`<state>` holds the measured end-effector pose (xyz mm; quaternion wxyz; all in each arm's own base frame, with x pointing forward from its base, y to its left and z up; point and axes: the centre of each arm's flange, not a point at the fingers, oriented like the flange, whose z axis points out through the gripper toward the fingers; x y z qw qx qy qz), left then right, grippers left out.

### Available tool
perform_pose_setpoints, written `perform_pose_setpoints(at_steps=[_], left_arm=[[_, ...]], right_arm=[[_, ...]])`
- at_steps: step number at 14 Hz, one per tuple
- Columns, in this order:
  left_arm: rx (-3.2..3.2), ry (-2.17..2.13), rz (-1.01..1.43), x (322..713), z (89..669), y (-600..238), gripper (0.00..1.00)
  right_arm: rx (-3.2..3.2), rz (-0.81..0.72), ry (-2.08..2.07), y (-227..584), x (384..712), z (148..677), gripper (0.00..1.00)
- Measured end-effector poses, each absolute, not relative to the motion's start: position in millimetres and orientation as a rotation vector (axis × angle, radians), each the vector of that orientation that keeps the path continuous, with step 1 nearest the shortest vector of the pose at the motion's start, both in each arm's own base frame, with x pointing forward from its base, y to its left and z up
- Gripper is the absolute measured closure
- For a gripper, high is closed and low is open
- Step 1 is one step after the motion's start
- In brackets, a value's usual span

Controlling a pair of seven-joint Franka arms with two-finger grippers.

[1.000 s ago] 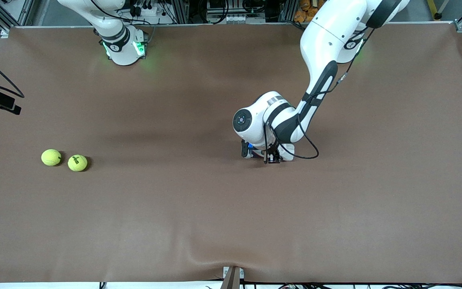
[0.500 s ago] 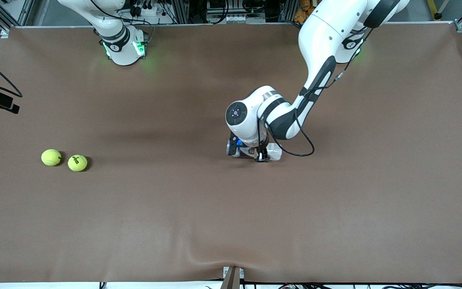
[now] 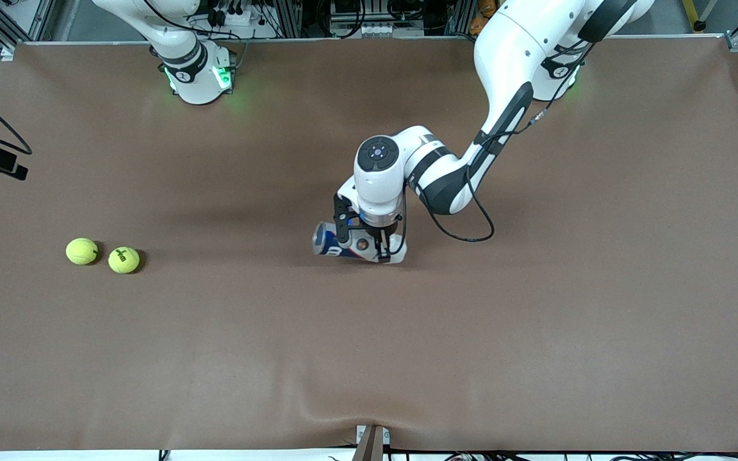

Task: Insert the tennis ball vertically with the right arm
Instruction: 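Lift and tilt the tube upright with the left gripper, opening up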

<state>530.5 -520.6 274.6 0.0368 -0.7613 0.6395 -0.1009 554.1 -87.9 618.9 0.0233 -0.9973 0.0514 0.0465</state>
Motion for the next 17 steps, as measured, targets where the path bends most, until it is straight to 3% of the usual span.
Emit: perform_pose_setpoints(at_steps=[8,17], left_arm=[[-2.755,1.617,-1.071,549.0,318.9,-539.5,0.42],[-2.876,1.373,-1.619,529.7,233.7,-513.9,0.43]], right_arm=[[-3.083,0.163,0.166,-94.8,551.7,617.6,0.00],[-3.082,0.164,0.165,-94.7,551.7,617.4,0.00]])
